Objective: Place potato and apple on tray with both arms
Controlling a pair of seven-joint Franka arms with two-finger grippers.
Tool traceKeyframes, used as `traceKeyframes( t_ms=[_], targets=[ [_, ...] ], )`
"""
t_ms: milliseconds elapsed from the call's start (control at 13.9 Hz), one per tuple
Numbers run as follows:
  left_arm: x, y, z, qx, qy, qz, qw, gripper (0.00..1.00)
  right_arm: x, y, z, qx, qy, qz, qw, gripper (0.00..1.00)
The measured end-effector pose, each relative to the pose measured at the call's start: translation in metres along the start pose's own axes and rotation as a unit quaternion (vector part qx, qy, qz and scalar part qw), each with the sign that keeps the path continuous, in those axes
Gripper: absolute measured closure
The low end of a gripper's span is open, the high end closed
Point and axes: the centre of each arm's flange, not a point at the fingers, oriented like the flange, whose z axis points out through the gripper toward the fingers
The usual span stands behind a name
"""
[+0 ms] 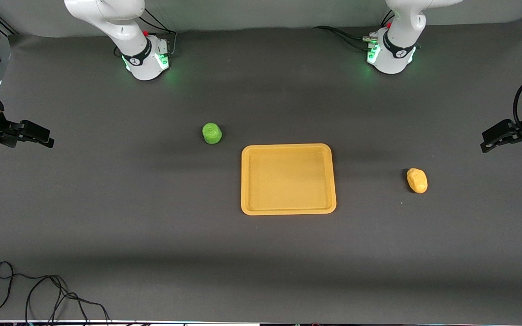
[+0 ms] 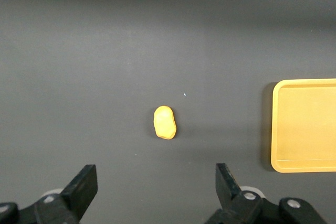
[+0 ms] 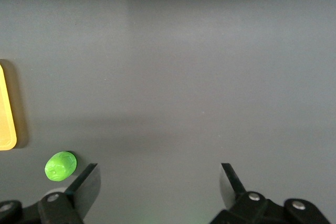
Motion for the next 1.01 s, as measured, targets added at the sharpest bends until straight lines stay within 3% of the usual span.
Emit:
traceKeyframes(
  t_ms=[431,719,1006],
  targets=[
    [-0.007,0.0,0.008,0.004,-0.038,0.018,0.999,0.0,0.0,0.0,-0.001,0.0,0.001,0.0,1.0,0.0],
    [-0.006,-0.003,0.012,0.016,-0.042,0.02,0.999,0.0,0.001,0.0,-0.001,0.0,0.001,0.0,1.0,0.0],
    [-0.005,-0.005,0.057,0.016,-0.058,0.02,0.998,0.0,0.002,0.0,0.0,0.0,0.001,0.0,1.0,0.0]
  ],
)
